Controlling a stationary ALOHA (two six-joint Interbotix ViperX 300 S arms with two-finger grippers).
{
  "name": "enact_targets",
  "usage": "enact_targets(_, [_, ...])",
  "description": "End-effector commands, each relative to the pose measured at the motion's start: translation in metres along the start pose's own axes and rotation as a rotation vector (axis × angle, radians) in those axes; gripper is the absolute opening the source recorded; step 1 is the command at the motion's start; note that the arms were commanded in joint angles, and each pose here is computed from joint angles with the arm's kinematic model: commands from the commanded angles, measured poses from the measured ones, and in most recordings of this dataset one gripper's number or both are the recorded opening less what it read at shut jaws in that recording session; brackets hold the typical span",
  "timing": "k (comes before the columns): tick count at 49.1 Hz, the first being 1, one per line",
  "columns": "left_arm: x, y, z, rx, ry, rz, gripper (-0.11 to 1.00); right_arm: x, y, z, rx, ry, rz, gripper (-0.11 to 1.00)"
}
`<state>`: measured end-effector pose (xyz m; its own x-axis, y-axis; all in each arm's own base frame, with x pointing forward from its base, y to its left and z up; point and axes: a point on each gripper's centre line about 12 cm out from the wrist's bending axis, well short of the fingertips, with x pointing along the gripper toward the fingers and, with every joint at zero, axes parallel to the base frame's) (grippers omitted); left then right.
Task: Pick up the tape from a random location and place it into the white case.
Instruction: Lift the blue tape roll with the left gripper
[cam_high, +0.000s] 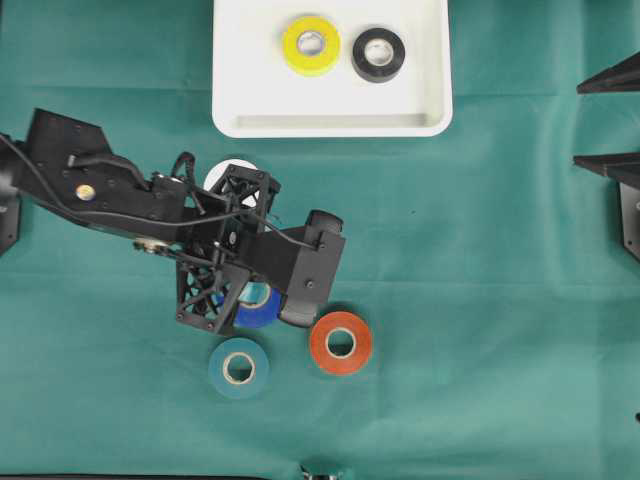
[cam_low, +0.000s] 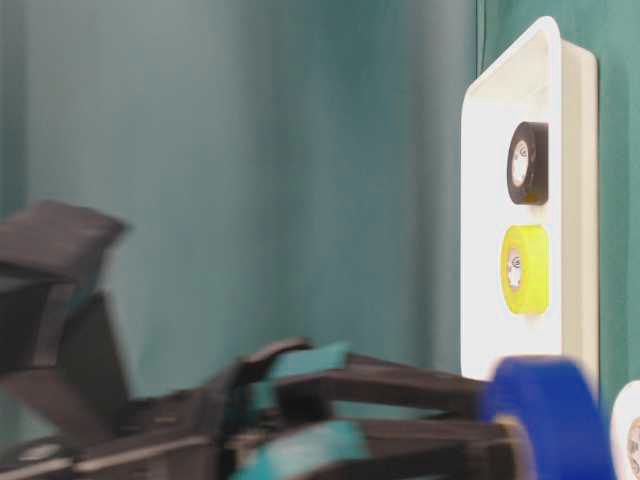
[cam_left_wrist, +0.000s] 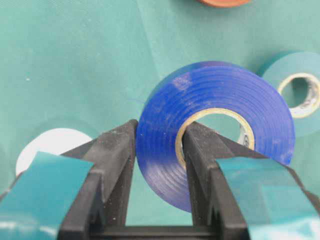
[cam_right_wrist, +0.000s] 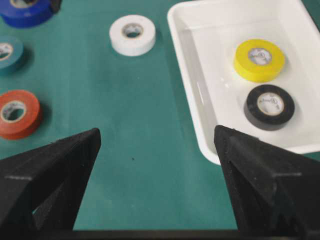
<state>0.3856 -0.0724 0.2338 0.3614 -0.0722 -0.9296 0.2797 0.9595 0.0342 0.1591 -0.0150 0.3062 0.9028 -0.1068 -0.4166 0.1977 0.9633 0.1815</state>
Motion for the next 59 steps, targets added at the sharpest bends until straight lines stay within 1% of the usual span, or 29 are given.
enact_targets(1, [-0.042,0.0,0.014,0.003,-0.093,0.008,0.25,0.0,0.001,0.005,0.0,-0.006,0.001,0.9])
enact_targets(12, [-0.089,0.0,0.018,0.004,-0.157,0.015,0.25,0.0,0.001,0.005,0.0,-0.006,0.001,0.9])
enact_targets(25, [-0.123,0.0,0.019,0.005,-0.148,0.014,0.25,0.0,0.001,0.005,0.0,-0.006,0.001,0.9])
enact_targets(34, [-0.129,0.0,0.021,0.005,-0.15,0.014,0.24,0.0,0.001,0.005,0.001,-0.008,0.001,0.9])
enact_targets(59, [-0.128,0.001,0.018,0.004,-0.148,0.016,0.24,0.001,0.001,0.004,0.002,-0.005,0.001,0.9])
